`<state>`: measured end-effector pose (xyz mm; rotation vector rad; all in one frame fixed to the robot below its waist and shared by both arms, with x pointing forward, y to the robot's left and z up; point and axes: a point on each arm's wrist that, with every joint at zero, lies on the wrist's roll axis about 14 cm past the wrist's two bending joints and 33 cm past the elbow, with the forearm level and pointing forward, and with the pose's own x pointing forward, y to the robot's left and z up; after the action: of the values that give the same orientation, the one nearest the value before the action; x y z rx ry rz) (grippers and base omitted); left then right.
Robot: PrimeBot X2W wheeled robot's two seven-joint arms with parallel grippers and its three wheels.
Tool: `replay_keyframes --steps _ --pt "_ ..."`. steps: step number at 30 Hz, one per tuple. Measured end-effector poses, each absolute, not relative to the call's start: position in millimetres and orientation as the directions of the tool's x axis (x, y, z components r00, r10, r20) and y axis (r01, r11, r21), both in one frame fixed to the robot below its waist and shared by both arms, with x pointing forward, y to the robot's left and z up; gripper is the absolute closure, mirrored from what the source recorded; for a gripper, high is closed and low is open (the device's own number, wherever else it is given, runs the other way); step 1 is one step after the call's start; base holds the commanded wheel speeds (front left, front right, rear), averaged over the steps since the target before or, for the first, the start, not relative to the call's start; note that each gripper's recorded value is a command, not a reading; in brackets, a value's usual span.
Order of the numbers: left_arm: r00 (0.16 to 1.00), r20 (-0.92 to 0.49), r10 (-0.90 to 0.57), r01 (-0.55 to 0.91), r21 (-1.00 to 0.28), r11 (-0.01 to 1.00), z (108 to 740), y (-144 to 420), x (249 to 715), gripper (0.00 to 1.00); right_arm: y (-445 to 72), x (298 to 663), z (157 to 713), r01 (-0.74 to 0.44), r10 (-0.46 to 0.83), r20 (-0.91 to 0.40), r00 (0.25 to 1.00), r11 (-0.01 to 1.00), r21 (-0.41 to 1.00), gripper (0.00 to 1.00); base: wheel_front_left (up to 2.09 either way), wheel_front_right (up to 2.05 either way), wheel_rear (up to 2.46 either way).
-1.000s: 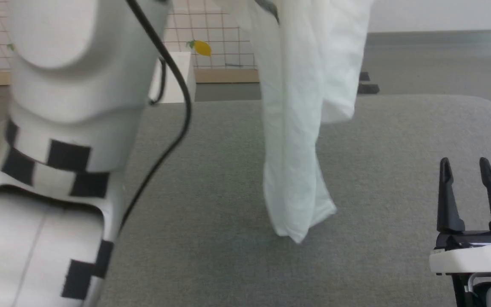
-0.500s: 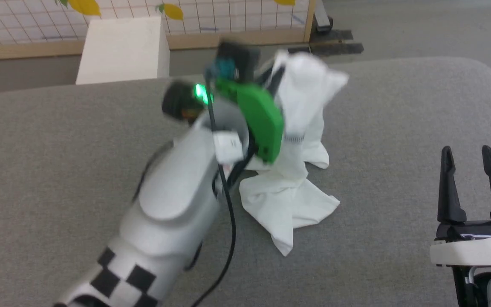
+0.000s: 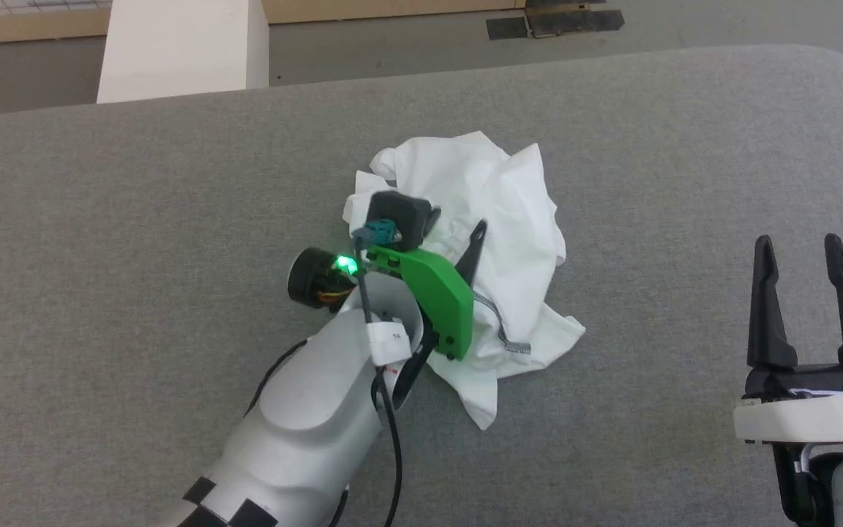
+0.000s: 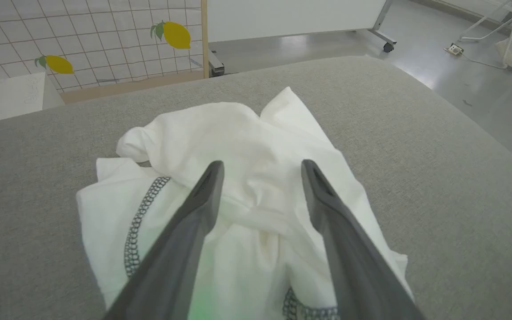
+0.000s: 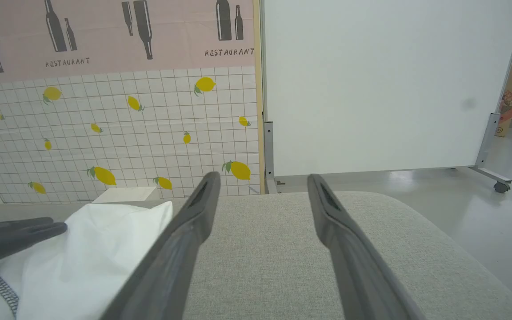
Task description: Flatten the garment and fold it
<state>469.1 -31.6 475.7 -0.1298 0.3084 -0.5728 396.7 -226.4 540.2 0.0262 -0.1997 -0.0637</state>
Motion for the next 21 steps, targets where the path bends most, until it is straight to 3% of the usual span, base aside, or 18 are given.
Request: replay_keyframes --steps 9,13,21 --pt "0.915 0.150 -0.375 0.401 -0.223 0.889 573.4 19.7 476.1 0.00 -218.0 385.7 553.3 0.035 -0.043 0.231 0.972 0.999 0.040 0.00 0.00 0.00 0.00" --pt "0.957 0.210 -0.198 0.239 -0.190 0.952 579.0 87.7 444.0 0.00 -216.3 371.4 554.3 0.031 -0.040 0.231 0.972 0.999 0.042 0.00 0.00 0.00 0.00" --pt "0.967 0.248 -0.061 0.093 -0.119 0.989 576.5 133.6 382.3 0.00 -214.1 363.5 545.8 0.025 -0.034 0.204 0.978 0.999 0.044 0.00 0.00 0.00 0.00"
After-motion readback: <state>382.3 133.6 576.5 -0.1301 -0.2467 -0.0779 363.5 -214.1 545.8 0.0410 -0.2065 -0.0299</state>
